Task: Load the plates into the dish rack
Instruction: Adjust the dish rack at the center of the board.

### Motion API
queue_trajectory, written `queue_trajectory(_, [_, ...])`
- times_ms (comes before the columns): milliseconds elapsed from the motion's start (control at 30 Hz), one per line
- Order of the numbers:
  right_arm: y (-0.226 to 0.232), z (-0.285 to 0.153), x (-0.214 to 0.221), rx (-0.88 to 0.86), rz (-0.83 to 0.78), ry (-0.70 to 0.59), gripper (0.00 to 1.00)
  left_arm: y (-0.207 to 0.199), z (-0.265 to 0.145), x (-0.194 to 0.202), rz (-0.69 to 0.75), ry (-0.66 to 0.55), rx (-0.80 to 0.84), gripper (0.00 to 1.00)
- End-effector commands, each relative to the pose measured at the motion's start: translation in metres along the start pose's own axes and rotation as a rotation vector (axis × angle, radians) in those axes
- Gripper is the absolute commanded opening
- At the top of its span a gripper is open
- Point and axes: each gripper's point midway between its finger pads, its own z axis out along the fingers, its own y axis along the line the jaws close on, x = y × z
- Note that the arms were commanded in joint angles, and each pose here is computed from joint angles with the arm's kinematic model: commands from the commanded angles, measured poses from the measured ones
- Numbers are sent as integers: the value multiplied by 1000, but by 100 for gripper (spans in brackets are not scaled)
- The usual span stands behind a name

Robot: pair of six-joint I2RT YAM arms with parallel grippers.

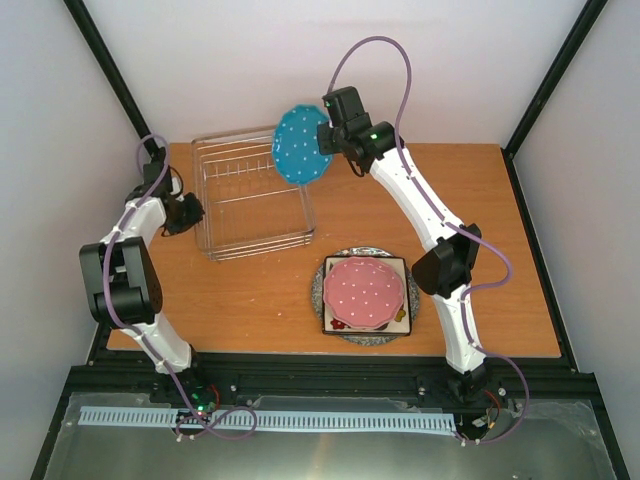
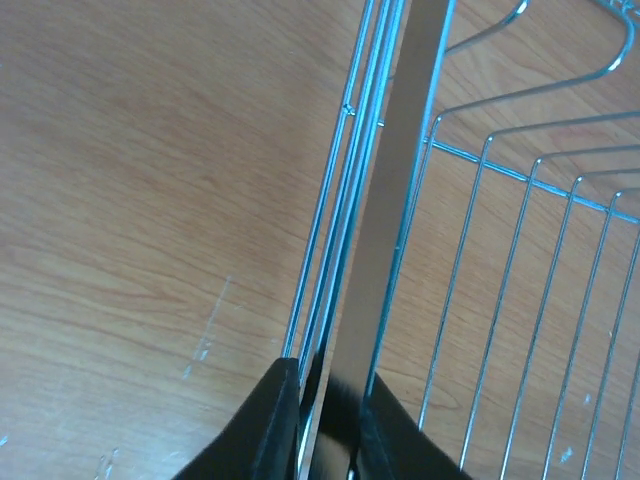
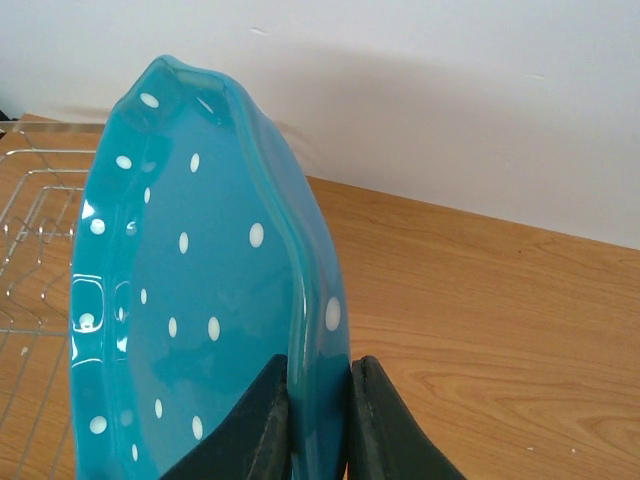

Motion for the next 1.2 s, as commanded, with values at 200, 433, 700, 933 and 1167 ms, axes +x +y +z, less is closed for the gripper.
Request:
queue_trajectory(200, [9, -21, -52, -7, -3, -194, 3, 24, -31, 18, -159, -17, -90, 1])
queue_trajectory(433, [8, -14, -51, 10, -15, -197, 3, -6, -27, 54, -142, 75, 4, 1])
queue_trajectory(700, [9, -19, -57, 6, -28, -217, 3, -49, -20, 83, -55, 149, 59, 3])
queue_trajectory(933, [5, -20, -62, 38, -68, -240, 3, -52, -27, 98, -80, 179, 68, 4])
queue_trajectory(1167, [-2, -18, -71, 114, -114, -277, 3, -51, -37, 106, -117, 175, 72, 10])
